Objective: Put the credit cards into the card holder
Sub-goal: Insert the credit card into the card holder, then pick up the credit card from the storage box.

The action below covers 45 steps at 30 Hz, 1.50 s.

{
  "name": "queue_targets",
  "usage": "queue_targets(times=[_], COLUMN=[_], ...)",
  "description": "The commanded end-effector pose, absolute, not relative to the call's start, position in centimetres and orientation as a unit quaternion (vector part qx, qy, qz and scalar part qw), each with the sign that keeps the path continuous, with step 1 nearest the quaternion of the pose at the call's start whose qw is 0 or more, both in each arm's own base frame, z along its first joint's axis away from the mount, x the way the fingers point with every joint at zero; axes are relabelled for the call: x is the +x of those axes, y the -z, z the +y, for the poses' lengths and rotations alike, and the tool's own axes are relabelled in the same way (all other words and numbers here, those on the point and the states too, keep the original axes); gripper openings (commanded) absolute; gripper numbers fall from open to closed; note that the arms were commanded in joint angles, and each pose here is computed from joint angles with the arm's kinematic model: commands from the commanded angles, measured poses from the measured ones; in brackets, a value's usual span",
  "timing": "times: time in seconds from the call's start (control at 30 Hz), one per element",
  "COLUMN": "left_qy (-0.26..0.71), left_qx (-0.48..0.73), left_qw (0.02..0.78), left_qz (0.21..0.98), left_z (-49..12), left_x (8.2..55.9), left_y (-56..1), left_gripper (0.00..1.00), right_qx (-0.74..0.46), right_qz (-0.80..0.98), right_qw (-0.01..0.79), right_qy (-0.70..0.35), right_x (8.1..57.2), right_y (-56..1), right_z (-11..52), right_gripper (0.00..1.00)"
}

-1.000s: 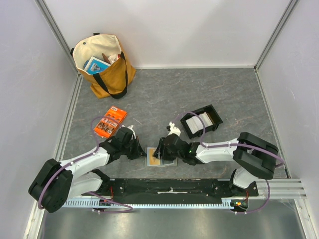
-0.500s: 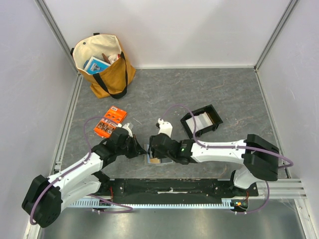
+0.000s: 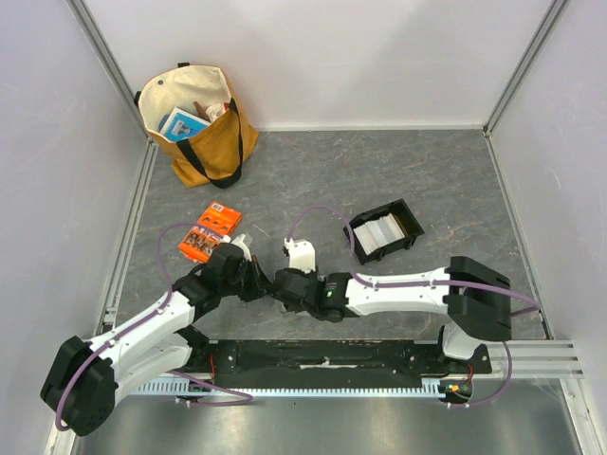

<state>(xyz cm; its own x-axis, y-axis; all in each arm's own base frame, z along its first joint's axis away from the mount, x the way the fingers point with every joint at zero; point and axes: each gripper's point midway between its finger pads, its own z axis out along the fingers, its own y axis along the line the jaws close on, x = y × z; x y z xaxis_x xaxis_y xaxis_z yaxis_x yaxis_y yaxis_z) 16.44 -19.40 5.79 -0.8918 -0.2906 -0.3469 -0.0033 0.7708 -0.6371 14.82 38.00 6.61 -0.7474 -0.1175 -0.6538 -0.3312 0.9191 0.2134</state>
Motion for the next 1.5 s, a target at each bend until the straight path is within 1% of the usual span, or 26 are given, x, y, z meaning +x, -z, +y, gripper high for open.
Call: queue_targets(times=[0.0, 0.17, 0.27, 0.4, 0.57, 0.87, 1.47], left_qy=[0.332, 0.332, 0.333, 0.332, 0.332, 0.329, 0.325], left_qx=[-0.088, -0.084, -0.083, -0.082, -0.078, -0.077, -0.074], left_qw=[0.223, 0.227, 0.23, 0.229, 0.231, 0.234, 0.23], left_qz=[0.913, 0.912, 0.911, 0.911, 0.911, 0.912, 0.914], left_z=[-19.6, -19.6, -19.6, -19.6, -19.7, -19.7, -19.8], left_x=[16.8, 16.9, 17.0, 17.0, 17.1, 17.4, 17.6], left_y=[-6.3, -6.5, -6.8, -6.8, -7.0, -7.2, -7.0], left_gripper=[0.02, 0.02, 0.02, 0.02, 0.02, 0.02, 0.02], right_qx=[-0.076, -0.026, -0.021, -0.019, -0.005, 0.015, 0.029], right_qz=[0.899, 0.895, 0.896, 0.904, 0.916, 0.93, 0.949], right_qw=[0.397, 0.425, 0.43, 0.42, 0.396, 0.364, 0.311], right_qy=[-0.168, -0.132, -0.105, -0.082, -0.064, -0.041, -0.045], right_x=[18.3, 24.5, 28.0, 31.7, 35.1, 37.4, 36.7], right_y=[-11.9, -14.7, -15.5, -15.3, -13.9, -10.4, -5.3], right_z=[35.6, 28.6, 24.3, 20.0, 16.2, 11.4, 9.8], right_gripper=[0.64, 0.65, 0.68, 0.73, 0.75, 0.76, 0.77])
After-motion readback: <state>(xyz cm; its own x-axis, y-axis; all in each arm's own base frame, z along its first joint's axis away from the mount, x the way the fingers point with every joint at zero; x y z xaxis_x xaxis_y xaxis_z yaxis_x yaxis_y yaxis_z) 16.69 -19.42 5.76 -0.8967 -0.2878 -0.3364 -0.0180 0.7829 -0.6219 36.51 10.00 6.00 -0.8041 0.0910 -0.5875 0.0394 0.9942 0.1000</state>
